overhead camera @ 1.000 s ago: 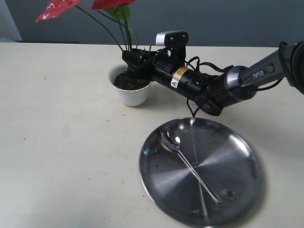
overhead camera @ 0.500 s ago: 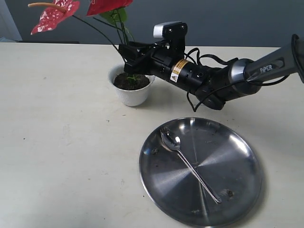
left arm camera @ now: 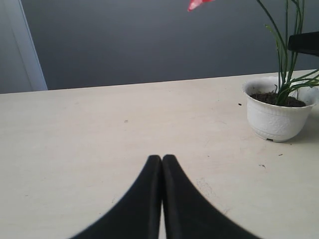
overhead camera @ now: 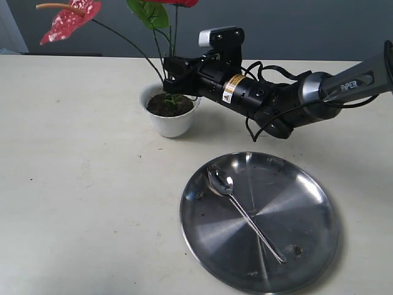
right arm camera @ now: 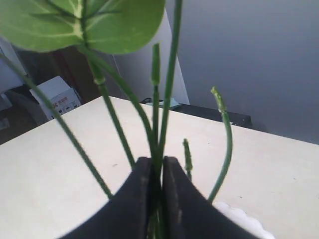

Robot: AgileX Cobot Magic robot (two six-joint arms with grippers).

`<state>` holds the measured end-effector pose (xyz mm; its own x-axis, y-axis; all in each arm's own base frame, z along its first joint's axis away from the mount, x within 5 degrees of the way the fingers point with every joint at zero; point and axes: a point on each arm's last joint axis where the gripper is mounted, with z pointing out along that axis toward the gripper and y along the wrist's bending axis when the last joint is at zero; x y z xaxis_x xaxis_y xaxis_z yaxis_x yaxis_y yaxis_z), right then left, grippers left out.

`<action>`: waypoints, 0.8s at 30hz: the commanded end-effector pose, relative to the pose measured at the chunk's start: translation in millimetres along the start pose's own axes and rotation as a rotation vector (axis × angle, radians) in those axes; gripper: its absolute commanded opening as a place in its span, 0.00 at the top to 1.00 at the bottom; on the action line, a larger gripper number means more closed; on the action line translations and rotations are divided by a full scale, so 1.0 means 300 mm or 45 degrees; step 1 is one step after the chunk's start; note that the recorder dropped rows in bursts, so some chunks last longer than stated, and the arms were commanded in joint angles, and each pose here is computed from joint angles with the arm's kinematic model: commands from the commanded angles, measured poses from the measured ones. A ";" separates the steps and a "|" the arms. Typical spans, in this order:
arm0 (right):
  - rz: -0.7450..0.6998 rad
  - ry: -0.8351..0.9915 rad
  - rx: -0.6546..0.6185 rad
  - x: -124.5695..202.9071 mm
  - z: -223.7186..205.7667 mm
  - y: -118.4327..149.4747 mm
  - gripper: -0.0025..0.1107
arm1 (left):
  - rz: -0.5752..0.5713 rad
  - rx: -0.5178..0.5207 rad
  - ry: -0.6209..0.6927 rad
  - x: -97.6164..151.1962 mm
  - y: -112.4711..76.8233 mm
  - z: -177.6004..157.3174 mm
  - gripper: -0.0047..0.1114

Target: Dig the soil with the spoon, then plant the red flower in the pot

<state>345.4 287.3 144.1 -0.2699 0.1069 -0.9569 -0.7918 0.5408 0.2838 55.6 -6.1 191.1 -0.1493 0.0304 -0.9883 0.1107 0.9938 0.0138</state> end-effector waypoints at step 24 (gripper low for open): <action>-0.061 0.131 0.086 0.019 -0.009 -0.022 0.64 | -0.004 0.003 -0.009 -0.003 0.000 -0.002 0.96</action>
<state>347.6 284.3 136.8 -0.2872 0.0233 -0.9576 -0.7705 0.5883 0.2454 55.6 -6.1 191.1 -0.1493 0.0304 -0.9883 0.1107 0.9938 0.0138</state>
